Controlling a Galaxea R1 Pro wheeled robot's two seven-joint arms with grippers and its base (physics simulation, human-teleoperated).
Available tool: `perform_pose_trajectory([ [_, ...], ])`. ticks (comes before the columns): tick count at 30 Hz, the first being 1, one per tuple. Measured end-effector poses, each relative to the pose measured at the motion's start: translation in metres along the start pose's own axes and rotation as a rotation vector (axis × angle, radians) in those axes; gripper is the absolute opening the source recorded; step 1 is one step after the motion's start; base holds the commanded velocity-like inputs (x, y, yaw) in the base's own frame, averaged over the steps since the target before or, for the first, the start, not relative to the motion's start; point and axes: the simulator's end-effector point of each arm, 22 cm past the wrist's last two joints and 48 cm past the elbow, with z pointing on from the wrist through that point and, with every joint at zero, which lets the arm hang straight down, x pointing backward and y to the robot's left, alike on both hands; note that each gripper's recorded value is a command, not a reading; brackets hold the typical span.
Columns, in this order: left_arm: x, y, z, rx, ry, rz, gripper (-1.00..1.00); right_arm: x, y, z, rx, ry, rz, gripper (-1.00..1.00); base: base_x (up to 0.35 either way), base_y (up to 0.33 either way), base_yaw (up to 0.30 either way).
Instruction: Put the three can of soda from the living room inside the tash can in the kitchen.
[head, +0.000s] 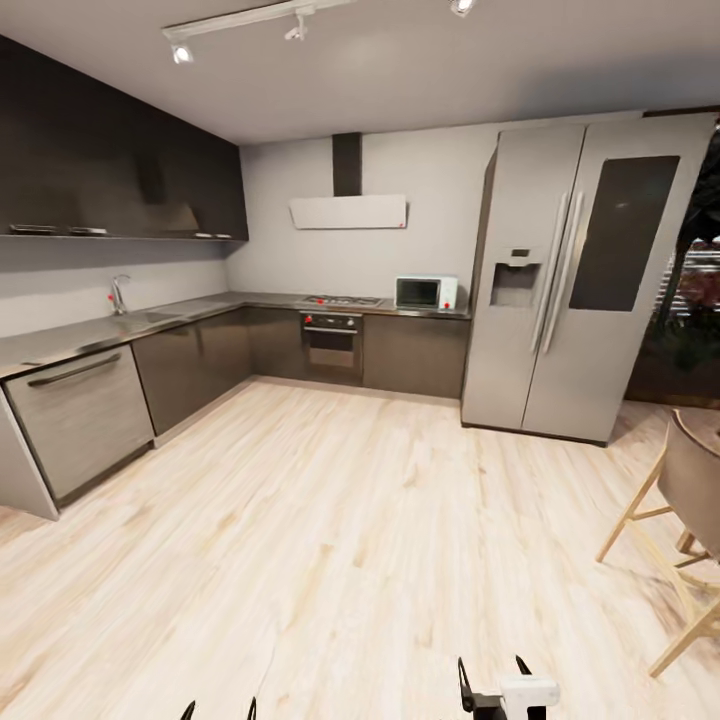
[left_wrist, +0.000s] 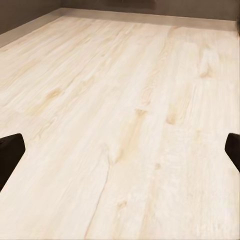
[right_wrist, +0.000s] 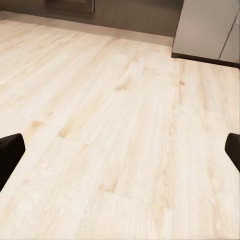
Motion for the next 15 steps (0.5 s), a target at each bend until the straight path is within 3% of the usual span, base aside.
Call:
perform_pose_trajectory([
  [15, -0.0028, 0.0, 0.0004, 0.0, -0.007, -0.001, 1.0, -0.0027, -0.0002, 0.0001, 0.0, -0.006, 0.0, 1.0, 0.0, 0.0, -0.253],
])
